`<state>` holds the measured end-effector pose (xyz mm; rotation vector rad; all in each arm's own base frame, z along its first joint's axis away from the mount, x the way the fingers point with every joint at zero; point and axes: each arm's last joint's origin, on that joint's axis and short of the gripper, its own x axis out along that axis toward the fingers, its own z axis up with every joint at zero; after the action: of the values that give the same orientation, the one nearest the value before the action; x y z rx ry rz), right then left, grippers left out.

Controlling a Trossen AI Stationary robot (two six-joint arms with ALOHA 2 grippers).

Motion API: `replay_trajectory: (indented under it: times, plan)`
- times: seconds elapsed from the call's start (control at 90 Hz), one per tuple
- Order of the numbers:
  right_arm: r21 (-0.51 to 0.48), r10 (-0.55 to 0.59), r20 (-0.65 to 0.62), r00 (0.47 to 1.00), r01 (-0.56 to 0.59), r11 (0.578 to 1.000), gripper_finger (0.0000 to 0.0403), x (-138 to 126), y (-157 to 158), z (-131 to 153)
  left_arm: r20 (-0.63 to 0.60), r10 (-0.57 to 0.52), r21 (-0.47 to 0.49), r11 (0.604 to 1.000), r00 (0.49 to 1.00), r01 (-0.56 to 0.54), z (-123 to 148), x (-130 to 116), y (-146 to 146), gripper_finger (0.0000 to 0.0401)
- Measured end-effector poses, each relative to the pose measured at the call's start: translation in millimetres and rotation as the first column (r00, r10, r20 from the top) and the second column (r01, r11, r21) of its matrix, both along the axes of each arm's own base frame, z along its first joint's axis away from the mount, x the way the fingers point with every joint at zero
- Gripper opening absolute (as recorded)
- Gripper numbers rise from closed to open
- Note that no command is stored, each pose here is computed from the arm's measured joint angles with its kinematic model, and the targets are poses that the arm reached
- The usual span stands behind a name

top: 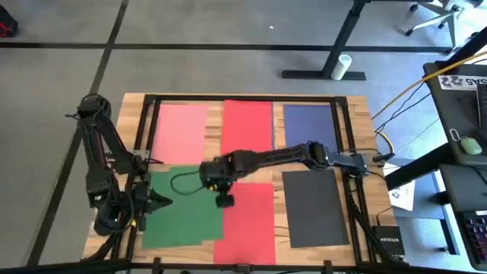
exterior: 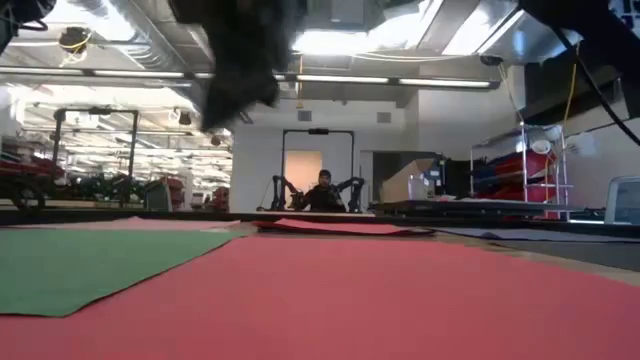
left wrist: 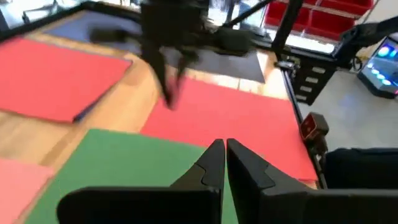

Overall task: Organize paper
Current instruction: Stack the green paper on top of the green paper

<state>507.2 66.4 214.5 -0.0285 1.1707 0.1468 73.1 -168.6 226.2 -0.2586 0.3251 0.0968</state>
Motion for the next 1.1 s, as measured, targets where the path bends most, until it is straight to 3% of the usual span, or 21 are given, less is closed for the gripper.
replay_trajectory:
  times: [0.256,0.478,0.722,0.989,1.1]
  plan:
    - [-0.046,-0.072,-0.066,0.995,0.069,0.997,0.0,-0.1,-40.1,-35.2,-0.062,-0.001,-0.031,1.0,0.998,-0.001,-12.0,0.7,-5.6,0.0]
    - [-0.057,-0.072,-0.132,0.989,0.065,0.996,0.0,-8.0,-43.5,-67.5,-0.091,0.002,-0.023,1.0,0.996,-0.005,-19.7,1.7,-10.2,0.0]
    - [-0.016,-0.075,-0.064,0.995,0.074,0.997,0.0,-4.4,-42.7,-81.0,-0.091,0.011,-0.037,0.999,0.996,-0.015,-20.4,1.8,-10.2,0.0]
    - [0.086,-0.101,0.151,0.983,0.089,0.992,0.0,16.3,-44.4,-76.5,-0.108,0.035,-0.021,0.999,0.994,-0.037,-21.0,7.8,-7.2,0.0]
    - [0.081,-0.103,0.143,0.984,0.092,0.992,0.0,16.2,-44.4,-72.5,-0.128,0.04,-0.021,0.999,0.991,-0.043,-21.4,10.9,-6.2,0.0]
